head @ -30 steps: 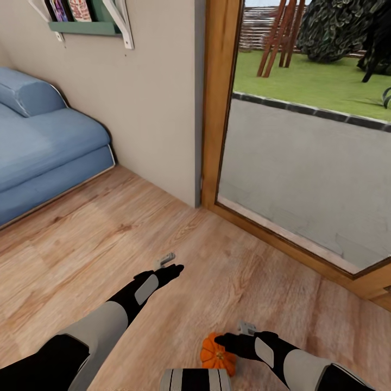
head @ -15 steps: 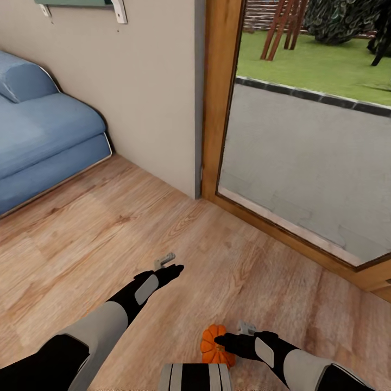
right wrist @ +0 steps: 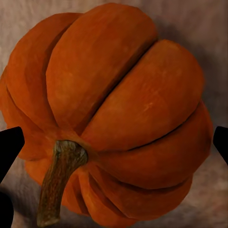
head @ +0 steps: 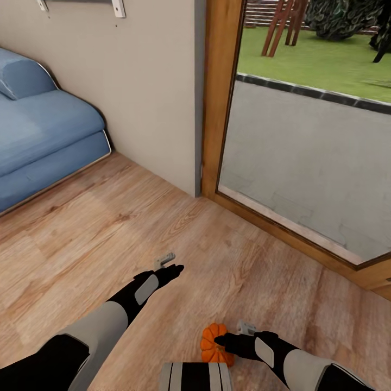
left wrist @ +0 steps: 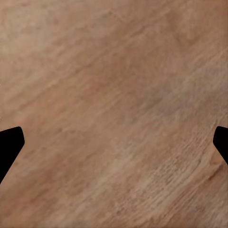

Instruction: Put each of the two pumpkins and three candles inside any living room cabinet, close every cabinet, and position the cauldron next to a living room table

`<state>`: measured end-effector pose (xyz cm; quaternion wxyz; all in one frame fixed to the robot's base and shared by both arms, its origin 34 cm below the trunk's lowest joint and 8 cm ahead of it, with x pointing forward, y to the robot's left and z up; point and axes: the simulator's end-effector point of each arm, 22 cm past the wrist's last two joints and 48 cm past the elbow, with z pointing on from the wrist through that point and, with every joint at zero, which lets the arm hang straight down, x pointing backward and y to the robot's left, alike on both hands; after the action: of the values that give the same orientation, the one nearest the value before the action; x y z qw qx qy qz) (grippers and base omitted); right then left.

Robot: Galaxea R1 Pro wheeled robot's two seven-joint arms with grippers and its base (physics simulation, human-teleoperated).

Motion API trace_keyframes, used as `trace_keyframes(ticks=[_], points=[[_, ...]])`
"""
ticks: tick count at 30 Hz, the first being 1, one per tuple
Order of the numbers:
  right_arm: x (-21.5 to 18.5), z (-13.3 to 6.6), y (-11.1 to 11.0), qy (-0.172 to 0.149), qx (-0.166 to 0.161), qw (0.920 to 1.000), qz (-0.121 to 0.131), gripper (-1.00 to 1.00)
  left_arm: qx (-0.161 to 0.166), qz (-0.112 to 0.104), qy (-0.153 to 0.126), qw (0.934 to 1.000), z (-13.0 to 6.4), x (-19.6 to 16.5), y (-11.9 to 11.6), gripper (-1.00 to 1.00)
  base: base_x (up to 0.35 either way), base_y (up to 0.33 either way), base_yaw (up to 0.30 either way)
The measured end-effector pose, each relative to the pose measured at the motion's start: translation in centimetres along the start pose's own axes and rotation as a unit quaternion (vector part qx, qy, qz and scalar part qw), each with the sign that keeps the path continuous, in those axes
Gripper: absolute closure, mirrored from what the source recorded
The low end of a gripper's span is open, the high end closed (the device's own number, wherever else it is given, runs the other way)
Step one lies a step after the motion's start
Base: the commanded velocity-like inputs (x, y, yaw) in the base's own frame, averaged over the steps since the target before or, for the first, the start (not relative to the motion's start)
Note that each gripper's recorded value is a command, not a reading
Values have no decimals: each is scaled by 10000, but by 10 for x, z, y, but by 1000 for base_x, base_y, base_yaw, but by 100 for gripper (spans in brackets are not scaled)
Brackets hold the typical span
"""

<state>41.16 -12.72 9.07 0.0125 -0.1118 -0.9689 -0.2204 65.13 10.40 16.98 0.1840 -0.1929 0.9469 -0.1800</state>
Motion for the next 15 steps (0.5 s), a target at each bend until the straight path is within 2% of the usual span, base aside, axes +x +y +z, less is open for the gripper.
trace_keyframes(ticks=[3, 7, 8, 9, 15], points=[[5, 4, -3, 54, 14, 10000, 25, -100, -26, -16, 58, 10000, 5, 6, 4, -100, 0, 0, 0], [1, 7, -2, 33, -64, 9997, 226, -100, -58, -36, 125, 9999, 10, 13, 9, -100, 0, 0, 0], [-2, 8, -2, 38, -49, 9998, 168, -100, -68, -42, 143, 9999, 12, 15, 11, -100, 0, 0, 0], [-2, 9, -1, 52, -83, 9999, 124, -100, -77, -47, 159, 9998, 13, 16, 12, -100, 0, 0, 0], [-3, 10, -6, 65, -377, 9990, 252, -100, -129, -81, 266, 9995, 22, 28, 21, -100, 0, 0, 0]])
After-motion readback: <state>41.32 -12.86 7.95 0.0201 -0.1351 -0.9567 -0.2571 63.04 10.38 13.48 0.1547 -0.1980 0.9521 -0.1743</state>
